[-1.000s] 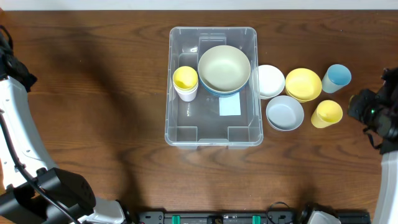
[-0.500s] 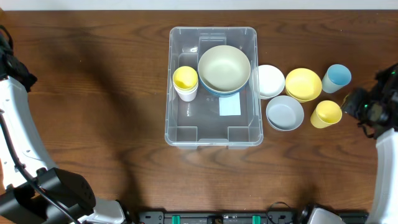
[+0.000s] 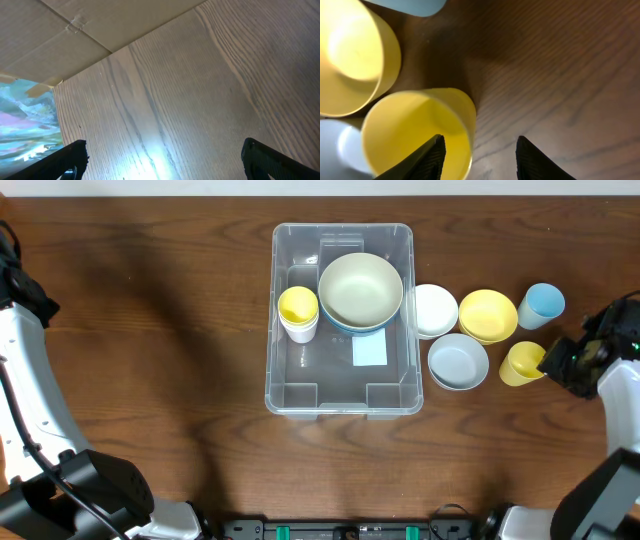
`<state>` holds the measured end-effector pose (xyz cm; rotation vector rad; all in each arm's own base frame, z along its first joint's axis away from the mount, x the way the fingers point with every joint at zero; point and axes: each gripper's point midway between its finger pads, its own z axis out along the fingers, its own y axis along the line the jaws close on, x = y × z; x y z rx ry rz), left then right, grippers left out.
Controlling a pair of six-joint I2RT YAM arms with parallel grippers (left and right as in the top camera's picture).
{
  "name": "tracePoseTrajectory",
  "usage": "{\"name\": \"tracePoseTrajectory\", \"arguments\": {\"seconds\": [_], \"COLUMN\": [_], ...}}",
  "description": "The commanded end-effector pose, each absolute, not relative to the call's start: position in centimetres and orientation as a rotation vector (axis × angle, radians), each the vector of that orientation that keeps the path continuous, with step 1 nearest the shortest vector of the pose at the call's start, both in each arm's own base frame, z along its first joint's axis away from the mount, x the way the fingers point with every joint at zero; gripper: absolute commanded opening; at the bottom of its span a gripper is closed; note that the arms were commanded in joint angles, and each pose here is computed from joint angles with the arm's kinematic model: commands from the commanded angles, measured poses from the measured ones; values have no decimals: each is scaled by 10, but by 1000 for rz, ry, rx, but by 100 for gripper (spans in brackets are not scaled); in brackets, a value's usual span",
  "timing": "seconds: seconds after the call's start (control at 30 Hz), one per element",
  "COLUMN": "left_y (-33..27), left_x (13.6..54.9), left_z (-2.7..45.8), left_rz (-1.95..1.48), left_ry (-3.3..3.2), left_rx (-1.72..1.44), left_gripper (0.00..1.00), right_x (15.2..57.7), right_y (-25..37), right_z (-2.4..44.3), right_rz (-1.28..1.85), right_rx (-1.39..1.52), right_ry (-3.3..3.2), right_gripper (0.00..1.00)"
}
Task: Pack container
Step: 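Grasp the rim of the second yellow cup with the right gripper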
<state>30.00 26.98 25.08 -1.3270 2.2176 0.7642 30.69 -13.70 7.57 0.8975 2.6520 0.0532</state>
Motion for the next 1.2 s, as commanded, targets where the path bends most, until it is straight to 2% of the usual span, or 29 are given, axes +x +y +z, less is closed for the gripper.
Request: {"name": "tracePoseTrajectory", "arguments": {"seconds": [0.0,0.17,0.2,0.3,0.33,0.53,0.67,0.83,1.17], "left_y": [273,273,273,273,273,273,273,273,273], "left_x": [298,298,298,298,298,298,298,298,298], "left_z": [250,250,250,250,250,250,250,250,250], "left_rz": [794,794,794,794,794,794,794,794,794], "left_ry": [2220,2220,2220,2220,2220,2220,2220,2220,2220], "left_rx": [-1330,-1330,-1330,-1330,-1330,-1330,-1330,-1330,-1330], "left_gripper": [98,98,98,98,98,98,98,98,98], "right_x": [311,316,316,315,315,314,309,307,310], "right_y": [-131,-125,-125,-124,-124,-124,-124,-101,7], "right_z": [59,44,42,36,36,40,66,131,283], "right_rz": [126,191,192,195,195,188,168,207,268], "right_rx": [876,835,830,822,823,824,821,733,228], "right_ry": [2690,2722,2729,2747,2748,2747,2733,2633,2416], "right_gripper": [46,40,35,5,1,1,1,1,1]}}
